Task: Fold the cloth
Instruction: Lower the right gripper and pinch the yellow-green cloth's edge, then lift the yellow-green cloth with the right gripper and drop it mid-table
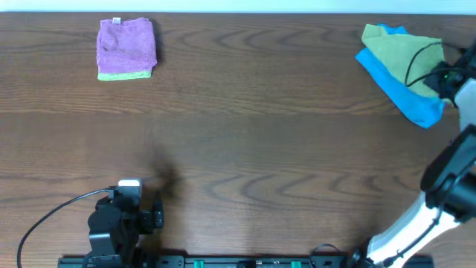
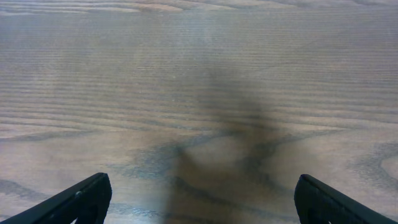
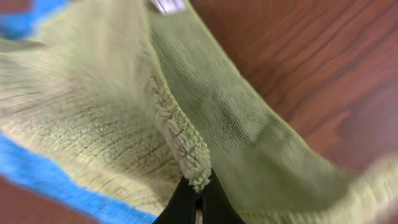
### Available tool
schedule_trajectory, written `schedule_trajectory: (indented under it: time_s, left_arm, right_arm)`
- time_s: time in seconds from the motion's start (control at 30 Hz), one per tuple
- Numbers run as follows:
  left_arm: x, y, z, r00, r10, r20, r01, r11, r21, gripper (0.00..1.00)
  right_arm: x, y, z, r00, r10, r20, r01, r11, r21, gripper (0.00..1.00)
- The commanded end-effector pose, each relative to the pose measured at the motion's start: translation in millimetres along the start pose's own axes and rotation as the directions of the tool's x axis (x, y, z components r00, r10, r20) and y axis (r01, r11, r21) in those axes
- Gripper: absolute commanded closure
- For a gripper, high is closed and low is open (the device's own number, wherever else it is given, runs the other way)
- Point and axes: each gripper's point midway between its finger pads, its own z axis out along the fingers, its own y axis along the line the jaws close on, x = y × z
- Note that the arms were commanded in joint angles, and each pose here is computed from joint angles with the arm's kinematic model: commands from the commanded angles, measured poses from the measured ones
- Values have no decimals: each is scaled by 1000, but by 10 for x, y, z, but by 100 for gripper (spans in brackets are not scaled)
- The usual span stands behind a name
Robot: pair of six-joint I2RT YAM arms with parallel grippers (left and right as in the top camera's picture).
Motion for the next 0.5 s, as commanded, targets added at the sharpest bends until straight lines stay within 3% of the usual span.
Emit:
schedule_trajectory:
  time_s: [0.0, 0.47]
  left_arm:
    - [222, 11, 74, 997, 26, -73, -27, 1000, -8, 5]
    - [222, 11, 74, 997, 26, -73, -27, 1000, -8, 5]
  right_arm:
    - [-180, 135, -327, 998, -41, 47, 43, 998, -45, 99]
    - [92, 977, -1226, 973, -227, 31, 229, 954, -193, 99]
